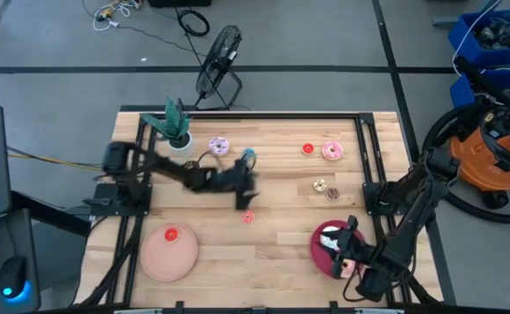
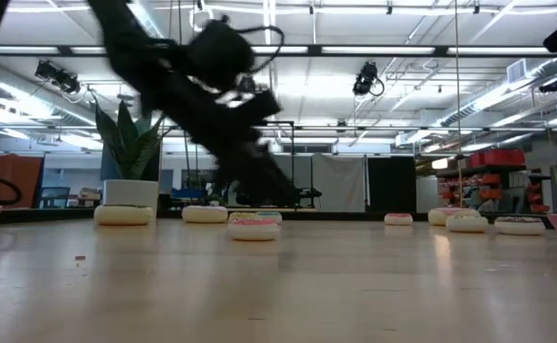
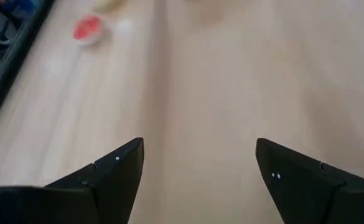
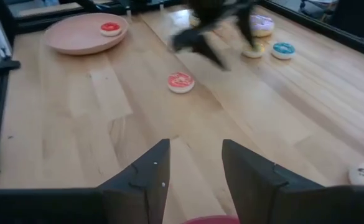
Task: Pick & Place donuts
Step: Put the small pink donut on the light pink plate
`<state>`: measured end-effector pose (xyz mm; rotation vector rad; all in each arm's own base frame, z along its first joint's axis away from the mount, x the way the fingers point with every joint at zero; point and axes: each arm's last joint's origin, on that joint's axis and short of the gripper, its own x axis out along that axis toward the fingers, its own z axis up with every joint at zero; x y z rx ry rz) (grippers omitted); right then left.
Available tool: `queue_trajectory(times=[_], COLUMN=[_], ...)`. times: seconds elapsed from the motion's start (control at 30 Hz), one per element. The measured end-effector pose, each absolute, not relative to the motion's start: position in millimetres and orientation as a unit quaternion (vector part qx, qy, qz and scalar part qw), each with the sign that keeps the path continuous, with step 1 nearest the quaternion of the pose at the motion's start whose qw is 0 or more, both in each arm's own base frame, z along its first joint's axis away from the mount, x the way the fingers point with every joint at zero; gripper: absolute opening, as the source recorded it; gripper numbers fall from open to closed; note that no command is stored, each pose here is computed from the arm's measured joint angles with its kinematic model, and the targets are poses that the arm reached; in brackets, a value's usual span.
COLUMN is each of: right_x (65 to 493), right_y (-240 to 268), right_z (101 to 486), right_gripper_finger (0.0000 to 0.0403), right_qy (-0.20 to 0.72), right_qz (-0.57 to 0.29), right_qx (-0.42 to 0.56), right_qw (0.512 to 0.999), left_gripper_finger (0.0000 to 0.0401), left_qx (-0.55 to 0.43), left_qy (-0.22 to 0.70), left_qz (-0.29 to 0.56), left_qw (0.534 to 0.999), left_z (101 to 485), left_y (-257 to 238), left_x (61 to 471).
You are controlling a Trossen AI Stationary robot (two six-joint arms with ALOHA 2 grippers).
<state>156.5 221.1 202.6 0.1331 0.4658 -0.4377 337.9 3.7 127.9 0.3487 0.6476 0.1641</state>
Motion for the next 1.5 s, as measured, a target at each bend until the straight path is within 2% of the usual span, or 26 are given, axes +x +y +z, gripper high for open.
queue_trajectory(times=[0.07, 0.23, 0.4, 0.7, 1.03, 1.23, 1.5], right_x=[159.3, 167.9, 176.1, 190.8, 197.7, 198.2, 198.3], right_y=[220.6, 219.1, 219.7, 231.8, 242.2, 242.9, 242.9], right_z=[200.1, 194.3, 191.5, 197.4, 204.5, 205.0, 205.1], right_gripper_finger=[0.0155, 0.0155, 0.0155, 0.0155, 0.0155, 0.0155, 0.0155], right_qy=[0.229, 0.229, 0.225, 0.204, 0.184, 0.181, 0.181], right_qz=[-0.220, -0.235, -0.239, -0.199, -0.163, -0.162, -0.162], right_qx=[0.064, 0.066, 0.075, 0.092, 0.091, 0.098, 0.096], right_qw=[0.946, 0.942, 0.942, 0.954, 0.965, 0.965, 0.965], left_gripper_finger=[0.0314, 0.0314, 0.0314, 0.0314, 0.0314, 0.0313, 0.0281], left_qx=[0.172, 0.122, 0.077, 0.043, 0.051, 0.037, 0.044], left_qy=[0.303, 0.265, 0.249, 0.187, 0.205, 0.211, 0.218], left_qz=[0.079, 0.014, -0.008, 0.010, 0.029, 0.041, 0.043], left_qw=[0.934, 0.956, 0.965, 0.981, 0.977, 0.976, 0.974], left_z=[131.3, 132.7, 120.1, 100.5, 75.4, 72.3, 71.0], left_y=[-17.2, -58.9, -73.8, -76.9, -85.1, -84.8, -86.5], left_x=[316.2, 272.8, 258.2, 270.3, 302.7, 305.4, 304.0])
